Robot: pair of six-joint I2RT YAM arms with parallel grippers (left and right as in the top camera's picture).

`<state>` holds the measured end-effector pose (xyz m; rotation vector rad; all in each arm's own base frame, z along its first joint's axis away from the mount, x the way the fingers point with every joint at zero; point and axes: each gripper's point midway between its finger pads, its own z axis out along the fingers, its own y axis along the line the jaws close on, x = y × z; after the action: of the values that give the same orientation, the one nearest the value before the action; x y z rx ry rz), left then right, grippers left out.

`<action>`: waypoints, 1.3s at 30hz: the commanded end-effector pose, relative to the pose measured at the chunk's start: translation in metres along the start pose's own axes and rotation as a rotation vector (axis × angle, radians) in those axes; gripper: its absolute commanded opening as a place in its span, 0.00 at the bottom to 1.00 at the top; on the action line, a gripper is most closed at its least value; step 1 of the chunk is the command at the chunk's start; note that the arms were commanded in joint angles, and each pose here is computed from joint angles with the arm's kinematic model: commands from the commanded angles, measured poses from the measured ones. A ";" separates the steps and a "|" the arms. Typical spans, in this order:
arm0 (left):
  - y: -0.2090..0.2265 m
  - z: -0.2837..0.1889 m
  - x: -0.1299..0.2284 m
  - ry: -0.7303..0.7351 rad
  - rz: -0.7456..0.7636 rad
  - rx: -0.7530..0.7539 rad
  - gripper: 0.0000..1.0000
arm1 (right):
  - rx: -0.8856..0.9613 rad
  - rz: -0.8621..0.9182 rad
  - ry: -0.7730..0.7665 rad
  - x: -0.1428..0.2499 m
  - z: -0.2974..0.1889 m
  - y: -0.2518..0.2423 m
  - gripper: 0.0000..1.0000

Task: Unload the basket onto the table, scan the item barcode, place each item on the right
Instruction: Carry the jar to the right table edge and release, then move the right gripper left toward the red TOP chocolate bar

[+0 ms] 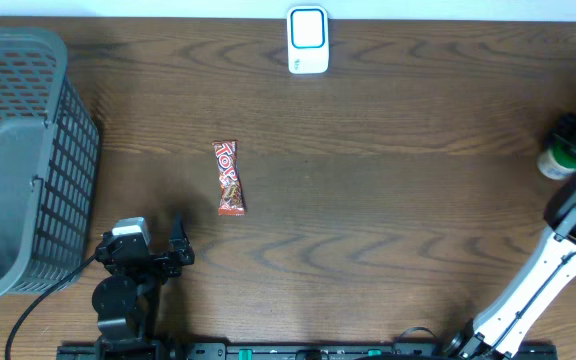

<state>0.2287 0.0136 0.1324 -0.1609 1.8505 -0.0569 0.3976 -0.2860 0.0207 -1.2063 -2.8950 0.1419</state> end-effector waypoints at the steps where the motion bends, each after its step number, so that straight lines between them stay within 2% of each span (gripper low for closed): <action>1: 0.000 0.002 0.012 0.035 0.016 0.002 0.98 | 0.041 0.063 -0.014 -0.012 0.003 -0.045 0.74; 2: 0.000 0.002 0.012 0.035 0.016 0.002 0.98 | 0.024 0.078 -0.013 -0.013 0.002 -0.050 0.81; 3: 0.000 0.002 0.012 0.035 0.016 0.002 0.98 | -0.003 0.091 -0.014 -0.014 0.000 -0.051 0.93; 4: 0.000 0.002 0.012 0.035 0.016 0.002 0.98 | -0.041 0.101 -0.018 -0.017 -0.003 -0.050 0.99; 8: 0.000 0.002 0.012 0.035 0.016 0.002 0.98 | -0.244 0.117 -0.066 -0.030 -0.037 -0.028 0.99; 13: 0.000 0.002 0.012 0.035 0.016 0.002 0.98 | -0.346 0.072 -0.212 -0.049 -0.108 -0.004 0.99; 17: 0.000 0.002 0.012 0.035 0.016 0.002 0.98 | -0.449 -0.017 -0.264 -0.036 -0.162 0.041 0.99; 23: 0.000 0.002 0.012 0.035 0.016 0.002 0.98 | -0.611 -0.236 -0.119 0.040 -0.194 0.159 0.99; 28: 0.000 0.002 0.012 0.035 0.016 0.002 0.98 | -0.560 -0.483 0.006 0.129 -0.187 0.253 0.99; 31: 0.000 0.002 0.012 0.035 0.016 0.002 0.98 | -0.433 -0.641 -0.028 0.176 -0.181 0.293 0.99; 35: 0.000 0.002 0.012 0.035 0.016 0.002 0.98 | -0.194 -0.832 -0.201 0.220 -0.180 0.329 0.99; 39: 0.000 0.002 0.012 0.035 0.016 0.002 0.98 | -0.132 -1.062 -0.238 0.285 -0.176 0.363 0.99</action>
<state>0.2286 0.0136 0.1323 -0.1609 1.8509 -0.0569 0.4638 0.1833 0.1549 0.3120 -3.2969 -0.1819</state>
